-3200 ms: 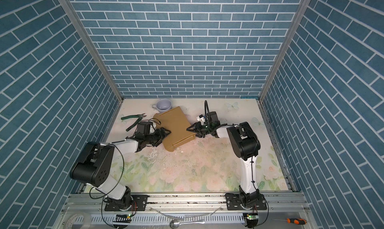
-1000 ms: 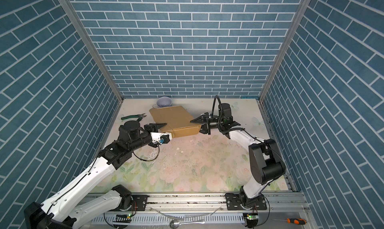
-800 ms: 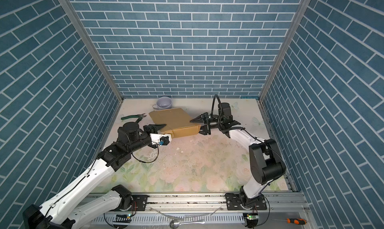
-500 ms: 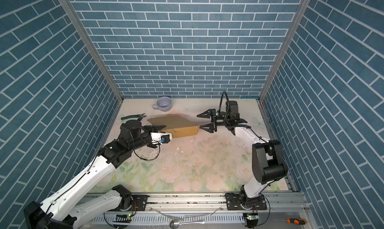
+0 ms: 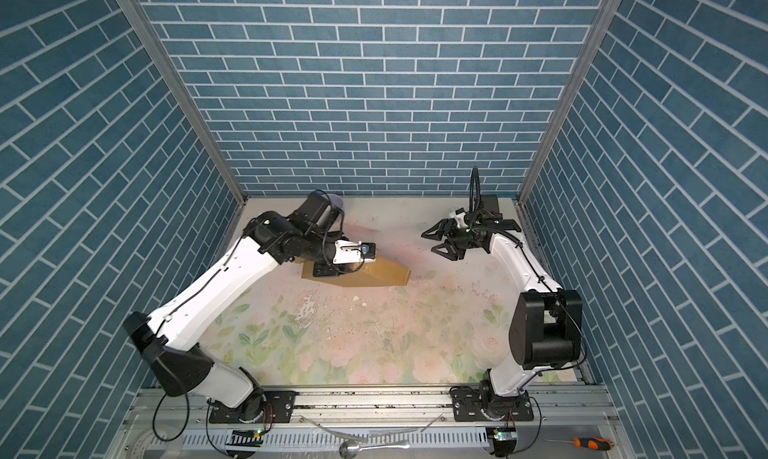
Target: Fold the paper box
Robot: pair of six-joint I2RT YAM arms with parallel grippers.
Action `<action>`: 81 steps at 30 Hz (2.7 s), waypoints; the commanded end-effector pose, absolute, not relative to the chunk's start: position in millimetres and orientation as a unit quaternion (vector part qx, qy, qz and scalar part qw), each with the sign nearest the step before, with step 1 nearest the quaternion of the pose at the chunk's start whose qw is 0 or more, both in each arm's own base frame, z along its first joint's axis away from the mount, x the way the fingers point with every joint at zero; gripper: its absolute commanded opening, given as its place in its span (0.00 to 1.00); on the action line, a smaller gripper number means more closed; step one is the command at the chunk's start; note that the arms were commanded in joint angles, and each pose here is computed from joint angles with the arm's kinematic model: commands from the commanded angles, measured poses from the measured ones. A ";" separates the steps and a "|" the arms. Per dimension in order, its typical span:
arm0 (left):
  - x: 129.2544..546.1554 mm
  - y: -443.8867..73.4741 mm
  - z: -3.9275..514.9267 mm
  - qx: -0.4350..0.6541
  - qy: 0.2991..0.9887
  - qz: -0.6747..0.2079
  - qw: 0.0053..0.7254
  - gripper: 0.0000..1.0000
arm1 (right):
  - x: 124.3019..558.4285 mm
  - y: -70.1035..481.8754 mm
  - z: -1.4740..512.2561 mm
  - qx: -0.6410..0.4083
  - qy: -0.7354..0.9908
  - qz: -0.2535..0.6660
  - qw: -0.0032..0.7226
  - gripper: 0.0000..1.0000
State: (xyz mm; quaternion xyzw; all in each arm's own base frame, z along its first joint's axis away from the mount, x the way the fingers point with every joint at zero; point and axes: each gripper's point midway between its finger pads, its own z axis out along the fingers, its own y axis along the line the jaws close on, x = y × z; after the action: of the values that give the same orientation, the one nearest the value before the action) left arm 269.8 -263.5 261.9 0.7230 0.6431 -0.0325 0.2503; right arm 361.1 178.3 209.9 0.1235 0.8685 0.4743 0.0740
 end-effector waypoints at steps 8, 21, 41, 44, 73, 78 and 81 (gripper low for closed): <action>276.0 -281.3 181.7 0.740 0.669 0.039 0.059 0.32 | 345.1 144.7 172.6 0.118 0.893 0.422 0.100 0.62; 297.6 -306.9 140.4 0.746 0.661 0.068 0.034 0.49 | 342.1 140.8 166.5 0.126 0.883 0.441 0.103 0.60; 299.6 -311.5 181.7 0.737 0.661 0.060 0.130 0.84 | 346.0 142.8 167.7 0.121 0.885 0.438 0.100 0.62; 295.7 -311.3 182.9 0.737 0.660 0.053 0.133 0.85 | 346.9 144.3 169.5 0.119 0.886 0.437 0.101 0.61; 313.4 -289.7 337.4 0.584 0.668 0.002 0.461 1.00 | 350.7 111.2 250.4 -0.113 0.911 -0.009 0.397 0.99; 345.7 -214.3 368.7 0.368 0.759 -0.003 0.538 0.75 | 332.7 155.0 276.4 -0.160 0.886 0.135 0.413 0.89; 344.5 -160.9 368.0 0.257 0.808 -0.070 0.525 0.69 | 316.0 183.0 271.5 -0.212 0.888 0.186 0.363 0.67</action>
State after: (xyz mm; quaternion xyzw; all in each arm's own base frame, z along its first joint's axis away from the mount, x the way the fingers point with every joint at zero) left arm 339.8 -196.3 364.8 0.3870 0.7610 -0.0013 0.5207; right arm 329.3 152.3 279.5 -0.1413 0.8923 0.1364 0.4064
